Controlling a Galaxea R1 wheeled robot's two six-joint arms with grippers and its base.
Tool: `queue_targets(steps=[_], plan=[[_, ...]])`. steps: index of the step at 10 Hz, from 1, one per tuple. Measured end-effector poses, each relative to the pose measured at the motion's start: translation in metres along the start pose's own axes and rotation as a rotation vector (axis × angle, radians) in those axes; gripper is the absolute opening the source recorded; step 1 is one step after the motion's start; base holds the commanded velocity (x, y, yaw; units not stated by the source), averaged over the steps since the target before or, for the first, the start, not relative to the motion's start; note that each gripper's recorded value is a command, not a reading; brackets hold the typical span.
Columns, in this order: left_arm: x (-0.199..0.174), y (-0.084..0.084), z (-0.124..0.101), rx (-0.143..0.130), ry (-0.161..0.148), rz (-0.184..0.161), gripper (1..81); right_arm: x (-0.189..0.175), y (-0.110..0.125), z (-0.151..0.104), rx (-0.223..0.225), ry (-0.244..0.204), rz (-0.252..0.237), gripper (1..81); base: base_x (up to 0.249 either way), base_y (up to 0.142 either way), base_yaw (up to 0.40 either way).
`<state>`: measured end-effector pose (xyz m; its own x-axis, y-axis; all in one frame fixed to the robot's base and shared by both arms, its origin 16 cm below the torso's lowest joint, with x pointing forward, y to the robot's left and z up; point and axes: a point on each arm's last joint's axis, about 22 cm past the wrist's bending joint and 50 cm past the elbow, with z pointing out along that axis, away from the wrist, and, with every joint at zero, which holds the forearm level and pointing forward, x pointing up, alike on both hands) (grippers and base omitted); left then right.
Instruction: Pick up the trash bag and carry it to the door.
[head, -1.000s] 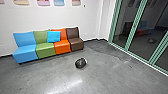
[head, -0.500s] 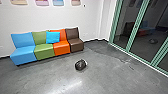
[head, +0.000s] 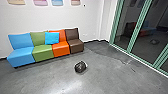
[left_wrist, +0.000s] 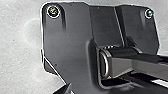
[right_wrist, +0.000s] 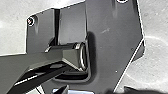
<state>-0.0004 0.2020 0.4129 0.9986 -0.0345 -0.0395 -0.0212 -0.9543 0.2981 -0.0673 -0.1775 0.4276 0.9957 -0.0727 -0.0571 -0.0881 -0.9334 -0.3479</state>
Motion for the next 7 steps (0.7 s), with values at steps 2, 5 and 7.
queue_targets(steps=[2, 5, 7], plan=[[0.0008, -0.0001, 0.0000, 0.000, 0.004, 0.000, 81.1, 0.0000, 0.0000, 0.0000, 0.000, 0.000, 0.001, 81.1, 0.166, 0.000, 0.000], [0.0016, 0.0017, 0.0005, -0.001, 0.007, 0.000, 81.1, 0.0003, -0.0026, 0.0008, 0.003, 0.000, 0.000, 81.1, 0.166, 0.000, 0.000], [0.0016, 0.0042, 0.0011, -0.004, 0.007, 0.000, 81.1, 0.0030, -0.0026, 0.0011, 0.003, 0.000, -0.004, 81.1, 0.166, 0.000, 0.000]])
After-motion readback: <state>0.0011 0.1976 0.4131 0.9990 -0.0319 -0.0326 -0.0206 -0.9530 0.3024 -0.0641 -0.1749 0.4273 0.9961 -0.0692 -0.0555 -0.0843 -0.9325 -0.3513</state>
